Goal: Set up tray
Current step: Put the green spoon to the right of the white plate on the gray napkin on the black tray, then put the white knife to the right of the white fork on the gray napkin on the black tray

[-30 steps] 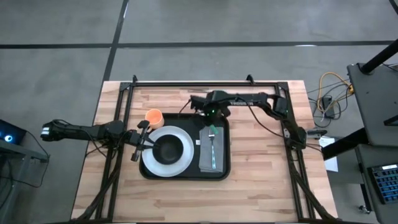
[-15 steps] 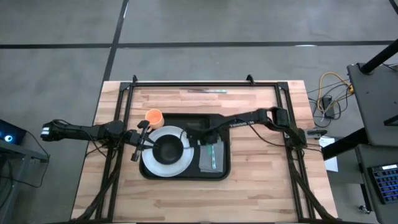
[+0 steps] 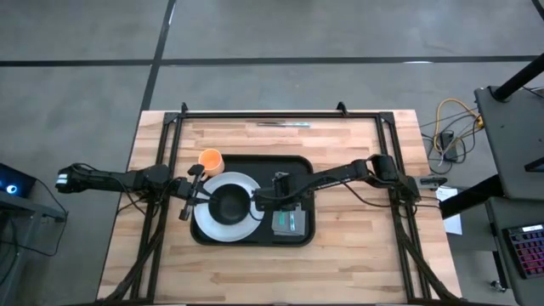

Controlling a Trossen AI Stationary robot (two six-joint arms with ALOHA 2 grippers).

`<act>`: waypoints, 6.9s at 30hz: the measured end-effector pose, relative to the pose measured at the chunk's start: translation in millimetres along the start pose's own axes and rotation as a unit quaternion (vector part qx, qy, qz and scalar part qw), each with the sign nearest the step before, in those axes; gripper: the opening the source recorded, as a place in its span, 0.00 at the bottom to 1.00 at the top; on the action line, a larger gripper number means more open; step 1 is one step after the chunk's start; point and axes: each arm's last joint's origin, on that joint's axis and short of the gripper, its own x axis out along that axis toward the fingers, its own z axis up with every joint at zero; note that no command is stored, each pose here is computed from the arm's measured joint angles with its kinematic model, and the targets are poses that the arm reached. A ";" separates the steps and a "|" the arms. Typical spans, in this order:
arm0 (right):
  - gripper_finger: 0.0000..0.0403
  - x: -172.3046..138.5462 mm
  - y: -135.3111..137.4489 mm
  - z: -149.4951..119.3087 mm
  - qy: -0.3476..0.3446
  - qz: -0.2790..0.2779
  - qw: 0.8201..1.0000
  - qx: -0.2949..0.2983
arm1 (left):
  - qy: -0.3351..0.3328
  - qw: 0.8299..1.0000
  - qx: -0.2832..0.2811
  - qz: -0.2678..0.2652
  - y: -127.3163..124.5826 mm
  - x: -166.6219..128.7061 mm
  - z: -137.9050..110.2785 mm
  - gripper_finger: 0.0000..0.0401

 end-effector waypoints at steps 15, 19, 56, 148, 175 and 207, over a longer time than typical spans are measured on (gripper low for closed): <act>0.11 3.2 -1.8 0.8 -0.013 -0.004 1.000 -0.002 | 0.000 1.000 0.000 0.000 0.0 0.0 0.0 0.06; 0.11 11.2 -2.0 0.2 -0.014 -0.014 1.000 -0.002 | 0.000 1.000 0.000 0.000 0.0 0.0 0.0 0.06; 0.29 32.1 0.2 -2.1 -0.013 -0.020 1.000 -0.002 | 0.000 1.000 0.000 0.000 0.0 0.0 -0.1 0.06; 0.26 25.3 6.1 -16.0 -0.004 0.003 0.999 -0.032 | 0.000 1.000 0.000 0.000 0.0 0.0 0.0 0.06; 0.13 29.3 7.9 -18.0 0.006 -0.002 1.000 0.013 | 0.000 1.000 0.000 0.000 0.0 0.0 0.0 0.06; 0.35 27.6 9.8 -19.9 0.011 0.008 0.999 0.038 | 0.000 1.000 0.000 0.000 0.0 0.0 0.0 0.06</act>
